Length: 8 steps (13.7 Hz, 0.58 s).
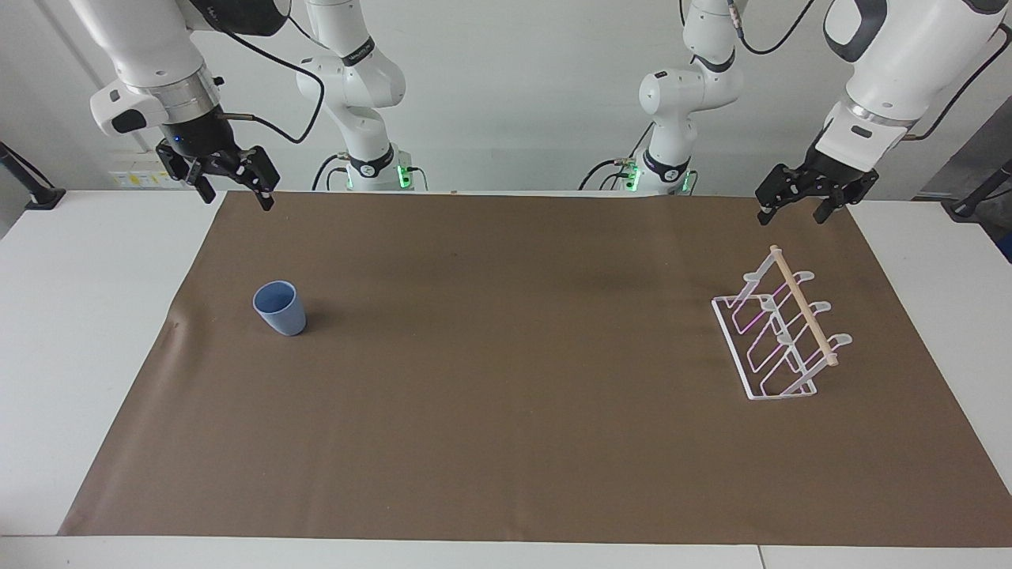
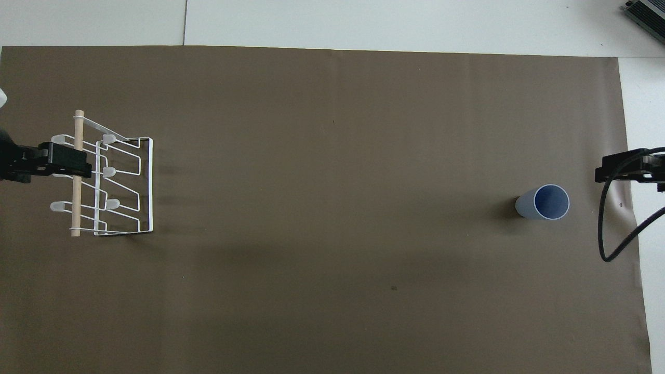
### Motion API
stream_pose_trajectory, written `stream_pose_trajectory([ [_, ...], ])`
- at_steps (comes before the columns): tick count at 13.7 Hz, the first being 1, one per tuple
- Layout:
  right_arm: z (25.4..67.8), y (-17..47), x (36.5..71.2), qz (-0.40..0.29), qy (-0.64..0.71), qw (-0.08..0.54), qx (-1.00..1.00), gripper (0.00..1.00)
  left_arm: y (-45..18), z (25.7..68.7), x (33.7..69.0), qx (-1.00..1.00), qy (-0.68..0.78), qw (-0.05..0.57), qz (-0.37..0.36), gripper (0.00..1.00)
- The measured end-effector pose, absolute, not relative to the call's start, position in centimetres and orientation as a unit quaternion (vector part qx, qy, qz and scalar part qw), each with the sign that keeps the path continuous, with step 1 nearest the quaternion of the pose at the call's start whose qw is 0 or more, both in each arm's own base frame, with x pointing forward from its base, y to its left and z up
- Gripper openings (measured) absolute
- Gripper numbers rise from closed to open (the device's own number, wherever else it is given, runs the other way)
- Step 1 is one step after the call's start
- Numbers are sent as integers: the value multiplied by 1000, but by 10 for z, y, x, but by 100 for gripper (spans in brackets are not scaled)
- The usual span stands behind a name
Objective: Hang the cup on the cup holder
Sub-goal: 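Reach the right gripper down to the light blue cup, then grasp the blue cup rim with the right gripper and lift it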
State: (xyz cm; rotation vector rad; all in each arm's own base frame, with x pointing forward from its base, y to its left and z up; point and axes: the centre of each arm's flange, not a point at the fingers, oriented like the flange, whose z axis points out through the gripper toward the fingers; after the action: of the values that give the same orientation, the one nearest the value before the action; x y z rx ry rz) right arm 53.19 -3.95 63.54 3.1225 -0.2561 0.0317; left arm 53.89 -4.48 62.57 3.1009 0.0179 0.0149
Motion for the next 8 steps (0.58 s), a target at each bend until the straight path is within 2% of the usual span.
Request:
stream_pose_trajectory([
  [3,615,-38,526,-3,-70,5,998,100,-46,624,538,1000,5,20,6,100],
  [8,528,-25,518,18,-57,5,998,100,-49,615,534,1000,3,17,2,100],
])
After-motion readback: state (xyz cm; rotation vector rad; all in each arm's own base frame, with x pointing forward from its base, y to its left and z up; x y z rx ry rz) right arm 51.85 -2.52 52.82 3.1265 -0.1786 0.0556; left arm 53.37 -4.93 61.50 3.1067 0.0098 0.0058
